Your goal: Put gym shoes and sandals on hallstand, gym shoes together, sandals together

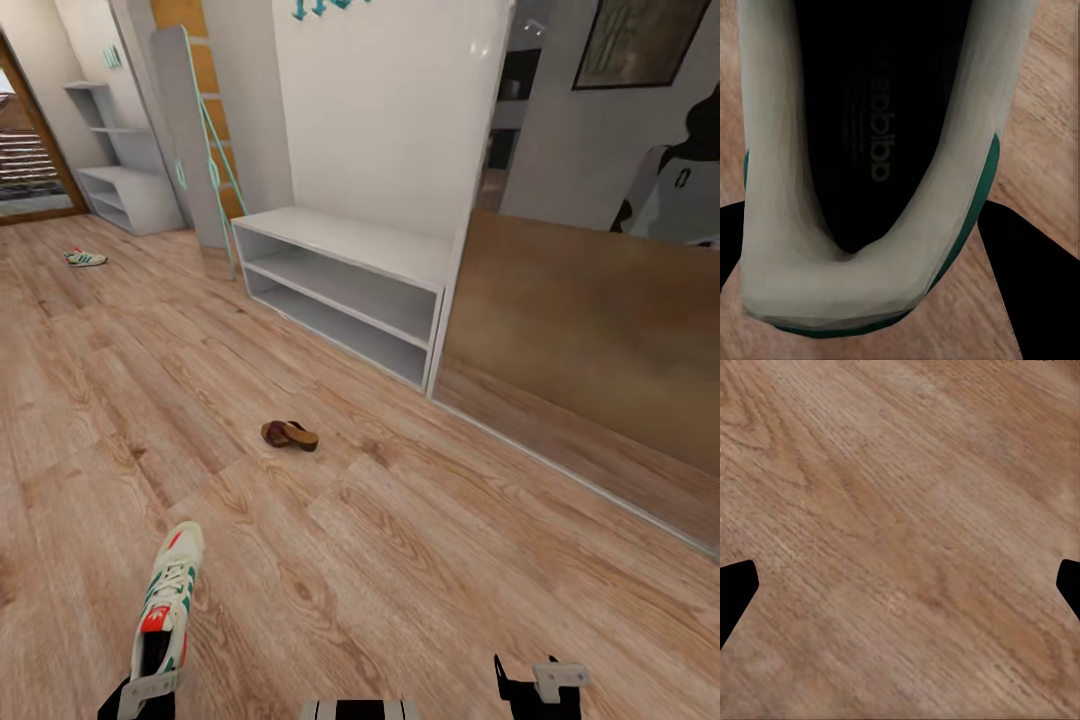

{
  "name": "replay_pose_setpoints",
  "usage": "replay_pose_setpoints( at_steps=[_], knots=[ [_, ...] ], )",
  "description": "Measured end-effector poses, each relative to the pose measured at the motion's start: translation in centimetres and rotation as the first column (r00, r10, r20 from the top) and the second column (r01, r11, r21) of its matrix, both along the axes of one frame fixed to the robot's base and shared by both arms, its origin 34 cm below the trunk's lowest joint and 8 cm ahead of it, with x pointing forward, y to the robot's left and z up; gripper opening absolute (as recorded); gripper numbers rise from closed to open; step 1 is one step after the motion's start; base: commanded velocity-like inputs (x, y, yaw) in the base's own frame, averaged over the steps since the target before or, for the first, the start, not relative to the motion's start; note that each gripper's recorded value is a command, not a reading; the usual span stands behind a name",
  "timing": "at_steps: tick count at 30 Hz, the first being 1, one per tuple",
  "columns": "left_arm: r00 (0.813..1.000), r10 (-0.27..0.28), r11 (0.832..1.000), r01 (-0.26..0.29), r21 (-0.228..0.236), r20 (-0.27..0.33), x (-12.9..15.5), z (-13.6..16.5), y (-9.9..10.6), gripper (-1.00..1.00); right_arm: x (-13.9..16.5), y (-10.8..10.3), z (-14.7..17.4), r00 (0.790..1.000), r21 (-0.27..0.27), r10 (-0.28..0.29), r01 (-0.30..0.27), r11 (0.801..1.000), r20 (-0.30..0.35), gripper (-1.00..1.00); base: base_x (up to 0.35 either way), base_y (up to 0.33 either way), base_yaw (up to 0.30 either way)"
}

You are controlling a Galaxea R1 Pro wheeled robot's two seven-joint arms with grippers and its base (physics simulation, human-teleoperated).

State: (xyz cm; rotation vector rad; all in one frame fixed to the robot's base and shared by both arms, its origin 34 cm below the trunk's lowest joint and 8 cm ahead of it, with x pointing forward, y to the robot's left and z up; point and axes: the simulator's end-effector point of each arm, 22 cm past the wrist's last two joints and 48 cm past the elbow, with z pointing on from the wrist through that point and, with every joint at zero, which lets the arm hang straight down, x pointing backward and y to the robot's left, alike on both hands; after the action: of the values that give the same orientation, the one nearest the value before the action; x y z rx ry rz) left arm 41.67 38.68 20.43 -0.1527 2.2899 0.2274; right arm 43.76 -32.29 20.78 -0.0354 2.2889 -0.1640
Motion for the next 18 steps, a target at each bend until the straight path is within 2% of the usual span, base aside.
replay_pose_setpoints(
  at_steps=[18],
  knots=[
    [0.999,0.003,1.0,-0.003,-0.007,0.036,2.0,4.7,-0.5,-1.0,1.3,-0.5,4.5,1.0,-0.001,-0.015,0.015,1.0,0.02,1.0,0.0,0.0,0.0]
  ],
)
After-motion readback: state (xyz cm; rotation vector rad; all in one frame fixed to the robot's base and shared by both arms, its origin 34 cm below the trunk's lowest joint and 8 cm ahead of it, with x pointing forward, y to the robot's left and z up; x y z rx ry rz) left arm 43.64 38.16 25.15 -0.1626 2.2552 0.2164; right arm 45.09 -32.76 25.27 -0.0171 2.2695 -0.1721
